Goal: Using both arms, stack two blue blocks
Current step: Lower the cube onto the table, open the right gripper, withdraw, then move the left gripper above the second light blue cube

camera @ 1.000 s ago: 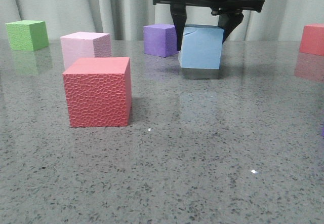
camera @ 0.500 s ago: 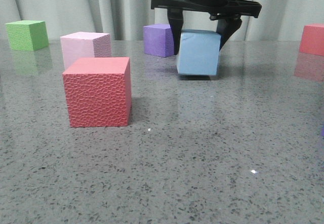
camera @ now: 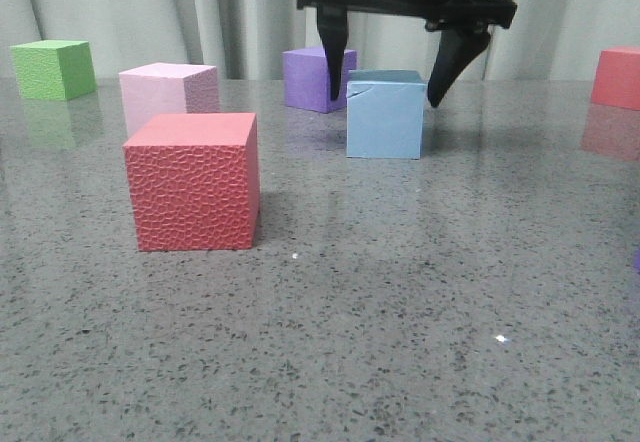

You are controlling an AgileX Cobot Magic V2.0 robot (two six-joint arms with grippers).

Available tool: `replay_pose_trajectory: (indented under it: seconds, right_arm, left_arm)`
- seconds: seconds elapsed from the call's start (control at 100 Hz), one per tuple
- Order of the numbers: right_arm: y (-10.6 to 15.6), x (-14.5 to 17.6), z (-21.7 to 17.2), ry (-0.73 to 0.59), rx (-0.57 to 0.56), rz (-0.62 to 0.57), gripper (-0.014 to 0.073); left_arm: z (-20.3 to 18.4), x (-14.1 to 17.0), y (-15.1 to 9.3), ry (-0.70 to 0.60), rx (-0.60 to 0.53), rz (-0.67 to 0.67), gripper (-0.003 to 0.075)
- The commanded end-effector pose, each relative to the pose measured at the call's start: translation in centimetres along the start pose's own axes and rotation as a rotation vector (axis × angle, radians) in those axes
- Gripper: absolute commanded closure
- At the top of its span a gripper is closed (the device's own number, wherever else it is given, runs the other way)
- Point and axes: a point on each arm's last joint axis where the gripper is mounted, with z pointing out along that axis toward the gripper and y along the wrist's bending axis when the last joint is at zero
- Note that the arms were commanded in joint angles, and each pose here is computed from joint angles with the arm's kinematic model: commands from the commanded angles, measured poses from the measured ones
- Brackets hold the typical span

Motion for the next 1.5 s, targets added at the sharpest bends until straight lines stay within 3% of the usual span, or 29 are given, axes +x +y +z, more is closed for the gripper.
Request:
replay_pose_trajectory:
  seconds: [0.0, 0.39, 0.62, 0.79, 1.14, 1.49]
  right_arm:
    - [0.0, -0.8, -5.8, -0.140, -0.063, -0.033, -0.0050]
    - [-1.5, -0.5, -11.6, -0.237, -0.034, -0.193, -0.0050]
    - [-5.0, -0.4, -16.0, -0.333, 0.001, -0.203, -0.0050]
    - [-8.9, 0.5, -18.4, -0.381, 0.045, -0.135, -0.0050]
    - [-15.4, 7.7, -20.7, -0.418, 0.155, -0.030, -0.0050]
    - [-17.3, 16.9, -21.4, -0.482, 0.177, -0.032, -0.0050]
  left_arm:
    - [-0.6, -1.4, -0.3, -0.088, 0.024, -0.006, 0.0050]
    - [-0.6, -1.3, -0.3, -0.081, 0.023, -0.006, 0.0051]
    - [-0.5, -1.1, -0.3, -0.061, 0.021, -0.006, 0.0051]
    - [-0.5, -1.1, -0.3, -0.059, 0.021, -0.006, 0.0051]
    - [-0.5, -1.1, -0.3, -0.059, 0.021, -0.006, 0.0051]
    - [-0.5, -1.1, -0.3, -0.059, 0.021, -0.006, 0.0051]
